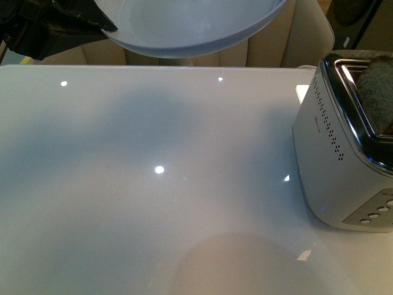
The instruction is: Left arm holds plate, right arm toasts bread
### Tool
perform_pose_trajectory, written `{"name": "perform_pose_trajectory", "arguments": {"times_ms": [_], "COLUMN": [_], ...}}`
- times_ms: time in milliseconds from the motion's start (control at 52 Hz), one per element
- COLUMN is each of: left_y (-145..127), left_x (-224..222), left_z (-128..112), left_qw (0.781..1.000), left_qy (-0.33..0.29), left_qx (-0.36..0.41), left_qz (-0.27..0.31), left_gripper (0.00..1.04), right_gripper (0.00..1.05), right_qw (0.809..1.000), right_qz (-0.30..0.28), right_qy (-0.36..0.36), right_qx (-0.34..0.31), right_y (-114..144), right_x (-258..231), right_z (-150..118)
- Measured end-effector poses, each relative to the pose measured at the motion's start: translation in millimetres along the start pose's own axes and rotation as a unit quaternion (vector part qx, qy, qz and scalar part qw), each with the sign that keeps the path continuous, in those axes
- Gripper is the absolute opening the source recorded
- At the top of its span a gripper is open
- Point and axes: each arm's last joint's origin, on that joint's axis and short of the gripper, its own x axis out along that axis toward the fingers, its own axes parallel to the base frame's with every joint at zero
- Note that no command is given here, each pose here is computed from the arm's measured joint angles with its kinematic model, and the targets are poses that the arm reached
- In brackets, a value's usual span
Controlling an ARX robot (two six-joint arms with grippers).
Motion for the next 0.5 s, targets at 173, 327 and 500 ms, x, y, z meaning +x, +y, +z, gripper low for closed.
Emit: {"name": "perform_pose_trajectory", "arguments": {"times_ms": [173, 327, 500], "left_y": [-0.3, -0.5, -0.5], "left_x": [-0.1, -0.3, -0.3], "left_z": [-0.2, -0.1, -0.1], "left_qw": [1.000, 1.000, 1.000], "left_qy": [0.000, 0.000, 0.000], "left_qx": [0.000, 0.000, 0.000], "left_qz": [-0.001, -0.001, -0.001], "left_gripper": [0.03, 0.03, 0.03], "right_gripper": [0.96, 0.78, 0.53], "right_qw": [1.000, 0.991, 0.977], "right_qz": [-0.001, 0.025, 0.022], "right_qy": [-0.002, -0.135, -0.212], "right_qx": [-0.002, 0.003, 0.008], "right_y": [-0.7, -3.8, -12.2], "right_x": [-1.4, -2.6, -19.6], "right_z": [-0.2, -16.0, -29.8]}}
